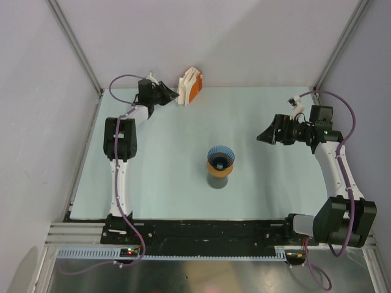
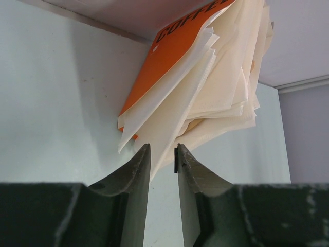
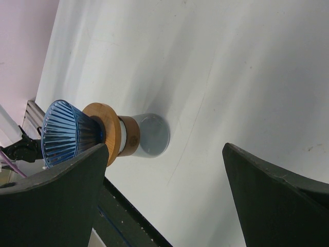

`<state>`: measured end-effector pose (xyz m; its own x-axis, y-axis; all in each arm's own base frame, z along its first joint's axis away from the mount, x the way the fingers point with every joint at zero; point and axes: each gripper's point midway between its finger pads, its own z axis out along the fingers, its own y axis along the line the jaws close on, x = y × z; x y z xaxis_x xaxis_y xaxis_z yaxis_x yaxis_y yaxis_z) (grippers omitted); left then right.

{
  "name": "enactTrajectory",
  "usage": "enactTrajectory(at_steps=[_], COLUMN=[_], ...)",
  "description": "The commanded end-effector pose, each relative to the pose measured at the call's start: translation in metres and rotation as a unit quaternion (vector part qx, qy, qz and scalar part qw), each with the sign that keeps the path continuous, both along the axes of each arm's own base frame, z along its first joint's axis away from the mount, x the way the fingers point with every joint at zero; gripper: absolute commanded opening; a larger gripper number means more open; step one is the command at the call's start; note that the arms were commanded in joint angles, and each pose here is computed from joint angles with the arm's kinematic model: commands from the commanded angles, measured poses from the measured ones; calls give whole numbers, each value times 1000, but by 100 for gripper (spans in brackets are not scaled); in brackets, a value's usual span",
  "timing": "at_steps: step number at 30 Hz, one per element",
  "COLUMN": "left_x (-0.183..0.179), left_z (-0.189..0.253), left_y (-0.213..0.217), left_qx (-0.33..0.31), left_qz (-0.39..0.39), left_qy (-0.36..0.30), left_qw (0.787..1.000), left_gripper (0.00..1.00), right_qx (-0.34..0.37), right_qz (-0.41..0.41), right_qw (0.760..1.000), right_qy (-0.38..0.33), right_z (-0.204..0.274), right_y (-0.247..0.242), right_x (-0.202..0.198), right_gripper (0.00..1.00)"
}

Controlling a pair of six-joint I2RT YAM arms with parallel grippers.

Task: Place the coffee filter in the dripper
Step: Pick up the coffee filter from the coffee filter holder.

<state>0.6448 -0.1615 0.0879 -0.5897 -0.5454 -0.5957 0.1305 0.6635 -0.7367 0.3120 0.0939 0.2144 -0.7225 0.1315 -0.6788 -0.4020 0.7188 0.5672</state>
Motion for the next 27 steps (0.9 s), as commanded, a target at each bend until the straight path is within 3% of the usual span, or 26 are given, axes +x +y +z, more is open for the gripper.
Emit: enactTrajectory(at_steps=[1,27], left_x=[6,25], left_z=[33,16], left_y=[-4,-22], left_qx=[-7,-44], left_qz=[-10,1], left_qy=[-44,-2], left_qw=[999,999], left_gripper=[32,31], right_qx=[5,2], right_qz=[0,-5], right_qw=[1000,1000], right_qy=[-8,-8], right_z=[4,3], right_y=[0,-3], right_x=[3,4], right_gripper=[99,99])
